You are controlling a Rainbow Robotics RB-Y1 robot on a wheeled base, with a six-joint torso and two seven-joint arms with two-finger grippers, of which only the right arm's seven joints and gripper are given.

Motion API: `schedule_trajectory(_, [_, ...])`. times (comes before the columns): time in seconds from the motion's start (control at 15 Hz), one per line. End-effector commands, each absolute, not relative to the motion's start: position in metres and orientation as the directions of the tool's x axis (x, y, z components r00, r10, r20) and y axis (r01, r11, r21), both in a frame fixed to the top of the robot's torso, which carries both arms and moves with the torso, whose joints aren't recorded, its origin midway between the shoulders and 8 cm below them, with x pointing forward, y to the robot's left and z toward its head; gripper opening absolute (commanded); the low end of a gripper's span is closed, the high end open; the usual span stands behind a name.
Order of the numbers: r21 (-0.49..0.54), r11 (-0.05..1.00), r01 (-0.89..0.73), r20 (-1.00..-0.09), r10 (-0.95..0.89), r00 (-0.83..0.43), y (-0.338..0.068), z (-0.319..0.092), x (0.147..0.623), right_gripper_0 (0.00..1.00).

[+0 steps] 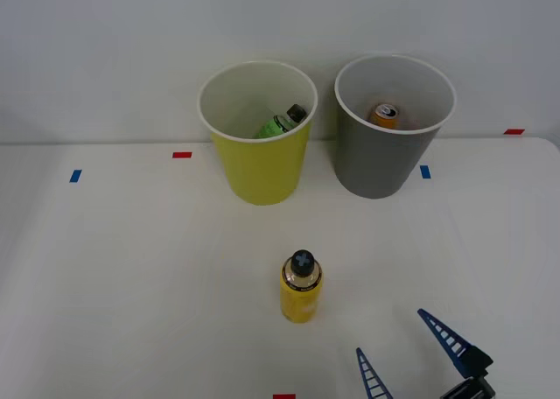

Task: Put cans in the gray bin, plastic bottles in the light green bin

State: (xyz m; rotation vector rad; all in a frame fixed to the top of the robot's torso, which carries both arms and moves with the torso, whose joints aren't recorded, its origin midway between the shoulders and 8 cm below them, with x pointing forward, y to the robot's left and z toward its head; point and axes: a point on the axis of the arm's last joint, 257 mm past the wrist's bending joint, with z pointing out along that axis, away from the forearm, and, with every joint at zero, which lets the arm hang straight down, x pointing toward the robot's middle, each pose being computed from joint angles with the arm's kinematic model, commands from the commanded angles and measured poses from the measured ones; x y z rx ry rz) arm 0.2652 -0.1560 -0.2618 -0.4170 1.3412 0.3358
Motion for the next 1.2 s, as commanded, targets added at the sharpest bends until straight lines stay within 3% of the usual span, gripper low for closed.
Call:
schedule_trajectory(0.07, [-0.066,0.869,-0.490,-0.976,0.046,0.212,-0.139,-0.254,0.268,1.00])
schedule_trajectory(0.47, [-0.045,0.838,-0.543,-0.976,0.080,0.204,-0.115,-0.252,0.271,1.00])
schedule_trajectory(0.73, [-0.088,0.831,-0.550,-0.978,0.034,0.208,-0.082,-0.253,0.301,1.00])
schedule_trajectory(1.2, [-0.069,0.814,-0.576,-0.984,0.041,0.176,-0.051,-0.249,0.332,1.00])
